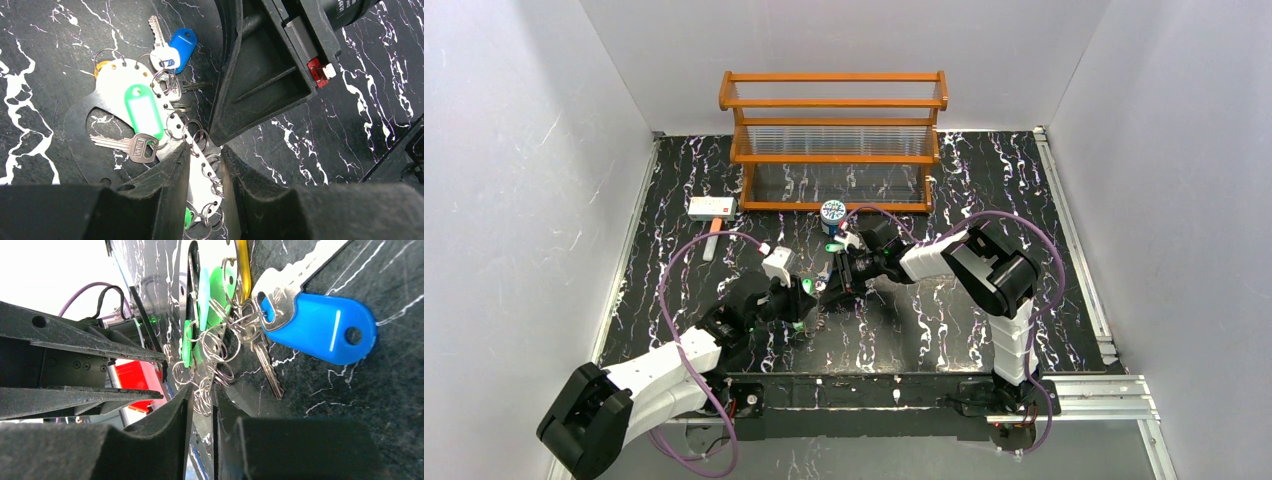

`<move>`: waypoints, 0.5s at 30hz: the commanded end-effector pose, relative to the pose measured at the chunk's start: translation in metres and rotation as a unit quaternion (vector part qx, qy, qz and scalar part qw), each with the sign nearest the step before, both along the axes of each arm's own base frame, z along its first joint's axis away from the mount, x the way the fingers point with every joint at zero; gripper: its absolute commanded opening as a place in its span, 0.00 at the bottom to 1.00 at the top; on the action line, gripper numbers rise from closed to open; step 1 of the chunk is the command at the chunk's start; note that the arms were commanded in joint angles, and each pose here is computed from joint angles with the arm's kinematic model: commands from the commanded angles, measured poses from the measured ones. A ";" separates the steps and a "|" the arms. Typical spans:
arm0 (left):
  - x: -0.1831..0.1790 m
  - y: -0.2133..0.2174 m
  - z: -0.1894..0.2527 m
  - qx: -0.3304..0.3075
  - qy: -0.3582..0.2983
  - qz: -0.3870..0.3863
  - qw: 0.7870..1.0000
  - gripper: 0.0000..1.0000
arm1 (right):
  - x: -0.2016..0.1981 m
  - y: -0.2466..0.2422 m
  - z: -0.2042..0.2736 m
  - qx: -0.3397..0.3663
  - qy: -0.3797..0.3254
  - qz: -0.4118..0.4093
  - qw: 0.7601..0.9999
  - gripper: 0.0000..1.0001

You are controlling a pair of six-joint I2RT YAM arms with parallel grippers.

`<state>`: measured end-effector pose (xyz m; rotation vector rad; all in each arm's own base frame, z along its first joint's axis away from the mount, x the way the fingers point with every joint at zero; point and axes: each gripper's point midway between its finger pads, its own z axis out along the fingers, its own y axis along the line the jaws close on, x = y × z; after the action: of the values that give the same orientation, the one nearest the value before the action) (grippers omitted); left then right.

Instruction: Put the keys on the keyring

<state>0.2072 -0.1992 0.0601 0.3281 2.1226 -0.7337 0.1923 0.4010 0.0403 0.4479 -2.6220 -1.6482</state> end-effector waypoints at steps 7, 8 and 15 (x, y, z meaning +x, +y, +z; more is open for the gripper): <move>-0.009 -0.001 -0.016 0.000 0.033 -0.005 0.999 0.25 | 0.007 -0.007 0.006 -0.007 -0.038 0.000 0.999 0.36; -0.010 -0.001 -0.018 0.000 0.040 -0.003 0.999 0.25 | 0.008 -0.008 0.005 -0.010 -0.042 0.000 0.999 0.37; -0.009 -0.006 -0.028 0.002 0.076 0.004 0.997 0.28 | 0.008 -0.010 -0.008 -0.025 -0.041 0.003 0.999 0.31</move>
<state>0.1953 -0.1968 0.0275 0.2864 2.2620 -0.7346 0.1951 0.3930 0.0309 0.5020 -2.6807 -1.5992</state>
